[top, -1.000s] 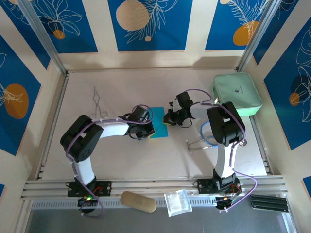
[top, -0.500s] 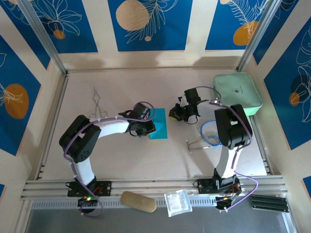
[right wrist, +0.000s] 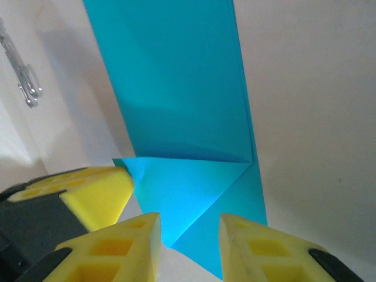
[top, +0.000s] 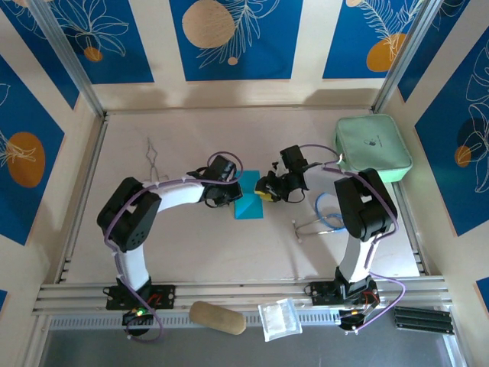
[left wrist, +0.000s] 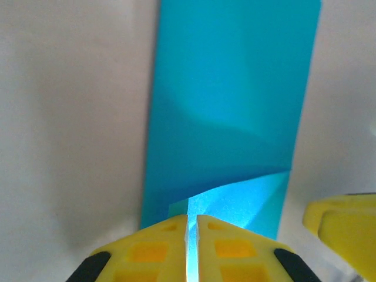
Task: Fold a paper plane with a square sheet of paper (pick it up from the middle)
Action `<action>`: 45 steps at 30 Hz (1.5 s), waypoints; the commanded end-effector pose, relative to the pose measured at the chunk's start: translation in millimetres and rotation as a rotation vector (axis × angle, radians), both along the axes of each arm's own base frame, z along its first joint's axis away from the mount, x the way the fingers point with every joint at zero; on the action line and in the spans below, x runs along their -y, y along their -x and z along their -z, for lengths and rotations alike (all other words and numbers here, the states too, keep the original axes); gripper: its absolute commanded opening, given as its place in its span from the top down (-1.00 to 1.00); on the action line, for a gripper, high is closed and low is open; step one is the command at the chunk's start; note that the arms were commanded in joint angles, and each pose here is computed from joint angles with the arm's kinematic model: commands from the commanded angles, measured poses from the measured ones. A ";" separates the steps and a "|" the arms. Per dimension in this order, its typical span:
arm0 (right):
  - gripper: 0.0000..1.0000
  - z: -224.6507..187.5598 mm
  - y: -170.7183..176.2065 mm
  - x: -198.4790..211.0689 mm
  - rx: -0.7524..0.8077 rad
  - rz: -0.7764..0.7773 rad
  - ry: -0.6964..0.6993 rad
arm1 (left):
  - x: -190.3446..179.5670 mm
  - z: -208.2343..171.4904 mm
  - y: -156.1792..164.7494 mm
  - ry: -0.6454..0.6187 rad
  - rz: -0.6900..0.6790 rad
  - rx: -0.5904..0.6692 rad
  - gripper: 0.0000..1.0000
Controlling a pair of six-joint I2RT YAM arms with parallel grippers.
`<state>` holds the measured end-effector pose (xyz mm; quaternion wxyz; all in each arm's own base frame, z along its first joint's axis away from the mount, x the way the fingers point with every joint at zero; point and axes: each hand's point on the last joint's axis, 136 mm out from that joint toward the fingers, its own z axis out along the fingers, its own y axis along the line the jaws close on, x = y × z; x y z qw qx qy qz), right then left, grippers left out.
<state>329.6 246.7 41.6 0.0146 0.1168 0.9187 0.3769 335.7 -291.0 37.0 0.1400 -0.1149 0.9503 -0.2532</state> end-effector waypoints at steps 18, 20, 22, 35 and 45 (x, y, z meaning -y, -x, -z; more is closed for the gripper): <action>0.24 14.4 3.1 -17.2 -0.102 -0.010 0.022 | -22.2 38.4 7.6 -0.049 -0.142 -0.113 0.85; 0.25 13.5 2.0 -20.2 -0.100 -0.014 0.015 | -21.9 39.4 8.4 -0.046 -0.140 -0.116 0.85; 0.26 13.4 2.2 -23.0 -0.102 -0.020 0.010 | -21.3 39.4 8.3 -0.040 -0.141 -0.118 0.86; 0.59 3.2 2.8 -34.4 -0.045 -0.058 -0.085 | -13.2 20.8 -2.0 0.060 -0.125 -0.097 0.79; 0.86 -2.0 -5.4 -36.1 0.007 -0.068 -0.090 | -20.2 -14.7 -13.8 0.175 -0.134 -0.047 0.65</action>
